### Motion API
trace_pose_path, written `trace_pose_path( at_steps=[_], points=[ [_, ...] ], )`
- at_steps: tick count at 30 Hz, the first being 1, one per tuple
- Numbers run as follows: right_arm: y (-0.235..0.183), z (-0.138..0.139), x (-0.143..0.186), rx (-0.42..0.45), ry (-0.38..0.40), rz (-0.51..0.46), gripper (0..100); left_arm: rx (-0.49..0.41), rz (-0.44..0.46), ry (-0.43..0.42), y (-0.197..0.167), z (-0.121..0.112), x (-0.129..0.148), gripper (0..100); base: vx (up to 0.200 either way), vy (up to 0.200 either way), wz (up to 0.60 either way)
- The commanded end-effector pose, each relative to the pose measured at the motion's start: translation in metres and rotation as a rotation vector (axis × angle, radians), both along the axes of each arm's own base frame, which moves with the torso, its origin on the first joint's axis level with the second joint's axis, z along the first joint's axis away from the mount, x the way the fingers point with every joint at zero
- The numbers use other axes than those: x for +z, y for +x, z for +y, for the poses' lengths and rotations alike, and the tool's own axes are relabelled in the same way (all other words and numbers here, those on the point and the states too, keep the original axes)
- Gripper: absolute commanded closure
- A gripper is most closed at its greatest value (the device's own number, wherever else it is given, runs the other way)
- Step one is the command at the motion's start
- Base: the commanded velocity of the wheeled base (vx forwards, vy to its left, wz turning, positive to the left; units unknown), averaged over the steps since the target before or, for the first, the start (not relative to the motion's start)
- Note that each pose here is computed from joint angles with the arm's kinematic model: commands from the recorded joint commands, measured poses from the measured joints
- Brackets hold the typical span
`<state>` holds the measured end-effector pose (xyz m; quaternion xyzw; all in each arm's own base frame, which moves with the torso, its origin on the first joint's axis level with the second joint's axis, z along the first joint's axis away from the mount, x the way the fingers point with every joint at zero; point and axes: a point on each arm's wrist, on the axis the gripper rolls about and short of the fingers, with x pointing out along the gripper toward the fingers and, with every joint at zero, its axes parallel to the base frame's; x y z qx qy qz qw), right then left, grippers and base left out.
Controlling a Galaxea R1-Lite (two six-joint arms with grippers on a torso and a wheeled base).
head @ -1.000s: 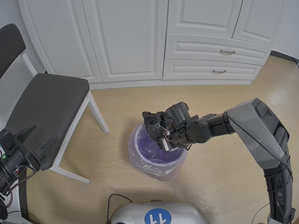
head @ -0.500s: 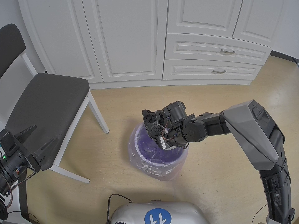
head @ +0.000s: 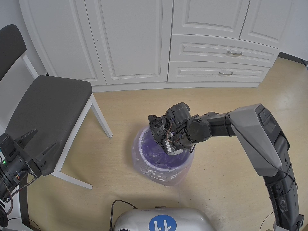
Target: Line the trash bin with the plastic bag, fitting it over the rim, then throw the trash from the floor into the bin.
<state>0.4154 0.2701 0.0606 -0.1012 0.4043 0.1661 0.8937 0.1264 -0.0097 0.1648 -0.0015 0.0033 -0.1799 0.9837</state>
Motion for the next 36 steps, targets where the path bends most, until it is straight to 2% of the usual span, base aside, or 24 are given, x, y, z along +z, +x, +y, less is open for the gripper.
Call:
trace_pose_path(
  at_steps=[1,6,13,17,28,36],
  points=[
    [0.011,0.008,-0.015,-0.048,0.034,-0.005,100,0.000,0.000,0.000,0.000,0.000,0.000,0,0.000,0.000,0.00],
    [0.011,0.006,-0.018,-0.057,0.025,0.010,100,0.000,0.000,-0.001,0.000,0.000,0.000,0,0.000,0.000,0.00],
    [-0.006,-0.005,0.018,-0.062,-0.024,0.078,100,0.001,-0.003,-0.001,0.000,0.000,0.000,0,0.000,0.000,0.00],
    [-0.014,-0.007,0.026,-0.050,-0.059,0.118,100,-0.002,-0.025,0.000,-0.003,0.000,0.003,0,0.000,0.000,0.00],
    [-0.011,-0.005,-0.004,-0.010,-0.124,0.160,100,-0.002,-0.035,-0.002,-0.004,0.000,0.005,0,0.000,0.000,0.00],
    [-0.001,0.000,-0.012,-0.022,-0.061,0.099,100,0.000,-0.039,-0.003,-0.004,0.000,0.006,0,0.000,0.000,0.00]
  ],
)
